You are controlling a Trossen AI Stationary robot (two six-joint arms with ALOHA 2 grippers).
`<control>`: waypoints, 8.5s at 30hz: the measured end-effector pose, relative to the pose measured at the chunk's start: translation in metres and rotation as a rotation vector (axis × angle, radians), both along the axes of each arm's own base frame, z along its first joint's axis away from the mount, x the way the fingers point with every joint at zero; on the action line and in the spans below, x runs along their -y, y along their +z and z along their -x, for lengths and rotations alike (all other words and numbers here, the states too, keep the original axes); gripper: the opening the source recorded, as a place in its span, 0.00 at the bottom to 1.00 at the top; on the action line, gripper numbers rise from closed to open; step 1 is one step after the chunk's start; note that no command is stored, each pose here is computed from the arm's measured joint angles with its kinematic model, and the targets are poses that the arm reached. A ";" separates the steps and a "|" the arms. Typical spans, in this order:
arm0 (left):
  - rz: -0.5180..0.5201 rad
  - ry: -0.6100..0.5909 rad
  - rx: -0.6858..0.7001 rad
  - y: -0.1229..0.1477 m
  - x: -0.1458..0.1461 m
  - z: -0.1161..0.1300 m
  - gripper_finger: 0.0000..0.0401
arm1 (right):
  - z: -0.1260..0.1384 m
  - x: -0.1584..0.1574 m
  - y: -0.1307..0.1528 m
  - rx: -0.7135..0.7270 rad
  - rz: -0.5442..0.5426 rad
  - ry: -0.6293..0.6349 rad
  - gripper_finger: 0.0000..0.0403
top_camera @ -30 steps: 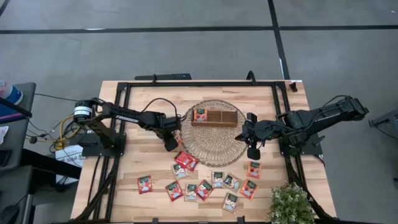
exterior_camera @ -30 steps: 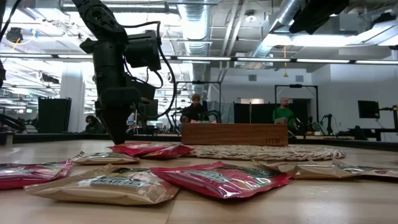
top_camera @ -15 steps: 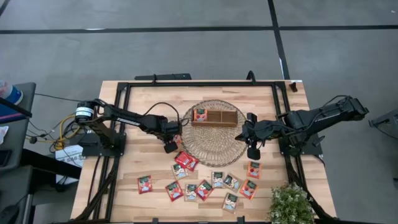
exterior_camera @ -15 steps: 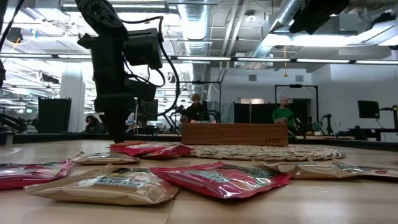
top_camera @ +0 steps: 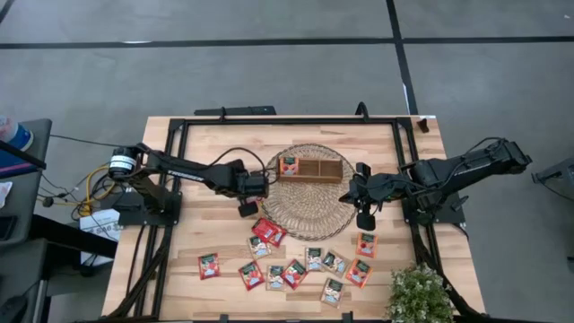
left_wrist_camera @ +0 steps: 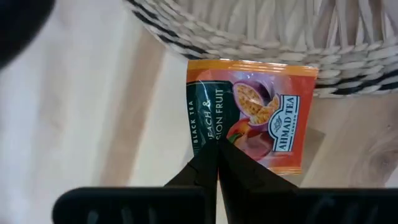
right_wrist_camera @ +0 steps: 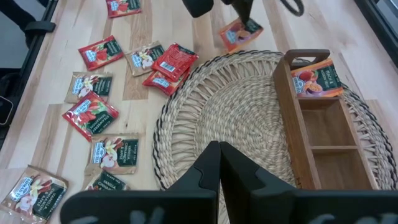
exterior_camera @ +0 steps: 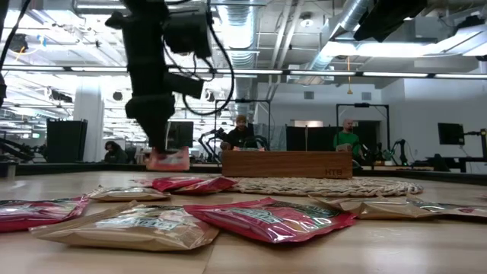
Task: Pick & Place Tea
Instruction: Put the orange tea bag into the left section of the wooden organizer
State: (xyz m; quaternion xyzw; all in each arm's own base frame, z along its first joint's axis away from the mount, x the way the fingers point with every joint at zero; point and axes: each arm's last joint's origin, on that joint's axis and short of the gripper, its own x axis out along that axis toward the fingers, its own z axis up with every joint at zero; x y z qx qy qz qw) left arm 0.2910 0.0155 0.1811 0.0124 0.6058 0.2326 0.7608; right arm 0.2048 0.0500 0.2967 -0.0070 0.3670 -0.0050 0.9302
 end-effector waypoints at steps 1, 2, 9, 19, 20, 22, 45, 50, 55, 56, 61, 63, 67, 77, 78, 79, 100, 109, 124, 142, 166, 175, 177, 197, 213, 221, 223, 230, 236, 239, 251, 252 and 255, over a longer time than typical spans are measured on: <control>-0.017 -0.010 0.002 0.004 0.000 -0.002 0.00 | 0.000 0.000 0.000 0.000 0.000 0.000 0.00; -0.035 -0.018 0.012 0.009 0.000 -0.005 0.00 | 0.000 0.000 0.000 0.000 0.000 0.000 0.00; -0.142 -0.088 0.084 0.041 -0.003 -0.023 0.00 | 0.000 0.000 0.000 0.000 0.000 0.000 0.00; -0.336 -0.228 0.256 0.066 -0.015 -0.052 0.00 | 0.000 0.000 0.000 0.000 0.001 0.001 0.00; -0.351 -0.244 0.281 0.067 -0.017 -0.055 0.00 | 0.000 0.000 0.000 0.000 0.001 0.001 0.00; -0.383 -0.270 0.311 0.068 -0.021 -0.062 0.00 | 0.000 0.000 0.000 0.000 0.000 0.001 0.00; -0.488 -0.293 0.088 0.009 -0.062 -0.084 0.00 | 0.001 0.000 -0.001 -0.012 0.004 0.001 0.00; -0.479 -0.300 0.065 0.008 -0.061 -0.083 0.00 | 0.001 0.000 -0.001 -0.012 0.004 0.000 0.00; -0.479 -0.302 0.062 0.008 -0.061 -0.082 0.00 | 0.001 0.000 -0.001 -0.012 0.004 0.001 0.00; -0.479 -0.303 0.062 0.008 -0.061 -0.082 0.00 | 0.001 0.000 -0.001 -0.012 0.004 0.001 0.00; -0.476 -0.328 0.057 0.008 -0.061 -0.083 0.05 | 0.001 0.000 -0.001 -0.012 0.004 0.001 0.00; -0.476 -0.330 0.055 0.008 -0.061 -0.083 0.08 | 0.001 0.000 -0.001 -0.012 0.004 0.001 0.00; -0.476 -0.329 0.055 0.008 -0.061 -0.083 0.16 | 0.001 0.000 -0.001 -0.012 0.004 0.001 0.00; -0.611 -0.347 -0.046 0.014 -0.049 -0.081 0.25 | 0.001 0.000 -0.001 -0.012 0.004 0.001 0.00; -0.633 -0.350 -0.056 0.017 -0.045 -0.080 0.25 | 0.001 0.000 -0.001 -0.012 0.004 0.001 0.00; -0.640 -0.357 -0.055 0.022 -0.041 -0.078 0.25 | 0.001 0.000 -0.001 -0.013 0.003 0.001 0.00; 0.149 -0.085 0.239 0.127 0.038 0.050 0.25 | 0.001 0.000 -0.001 -0.019 0.005 0.000 0.00; 0.122 -0.107 0.235 0.112 0.056 0.053 0.25 | 0.001 0.000 -0.001 -0.017 0.004 -0.001 0.00; 0.122 -0.093 0.602 0.064 0.068 0.080 0.25 | 0.002 0.000 -0.002 -0.025 -0.099 -0.100 0.00; 0.083 -0.070 0.819 0.028 0.057 0.110 0.25 | -0.015 -0.007 -0.040 -0.383 -0.346 -0.043 0.00; -0.181 -0.064 0.835 0.061 0.047 0.102 0.25 | -0.005 -0.012 -0.053 -0.677 -0.456 -0.369 0.00; -0.201 -0.093 0.800 0.059 0.047 0.103 0.25 | -0.017 -0.032 -0.078 -0.809 -0.472 -0.428 0.04; -0.208 -0.103 0.793 0.059 0.047 0.103 0.25 | -0.019 -0.035 -0.083 -0.831 -0.466 -0.442 0.09; -0.195 -0.132 0.767 0.057 0.047 0.103 0.25 | -0.020 -0.062 -0.125 -1.015 -0.295 -0.498 0.36; -0.166 -0.151 0.763 0.057 0.048 0.103 0.25 | -0.030 -0.066 -0.144 -0.972 -0.204 -0.466 0.37; -0.166 -0.151 0.761 0.057 0.048 0.103 0.25 | -0.036 -0.070 -0.170 -1.067 -0.163 -0.425 0.37; -0.166 -0.152 0.759 0.056 0.048 0.103 0.25 | -0.036 -0.070 -0.174 -1.084 -0.151 -0.425 0.37; -0.166 -0.152 0.759 0.056 0.048 0.103 0.25 | -0.038 -0.068 -0.175 -1.069 -0.138 -0.416 0.35; -0.166 -0.152 0.759 0.056 0.048 0.103 0.25 | -0.040 -0.067 -0.175 -1.052 -0.151 -0.401 0.09; -0.166 -0.152 0.759 0.056 0.048 0.103 0.25 | -0.040 -0.066 -0.174 -1.048 -0.152 -0.400 0.03; -0.156 -0.137 0.767 0.056 0.048 0.103 0.25 | -0.049 -0.066 -0.132 -0.984 -0.047 -0.416 0.00; -0.156 -0.137 0.767 0.056 0.048 0.103 0.25 | -0.050 -0.067 -0.128 -0.970 -0.057 -0.413 0.00; -0.156 -0.137 0.767 0.056 0.048 0.103 0.25 | -0.050 -0.067 -0.115 -0.952 -0.075 -0.420 0.00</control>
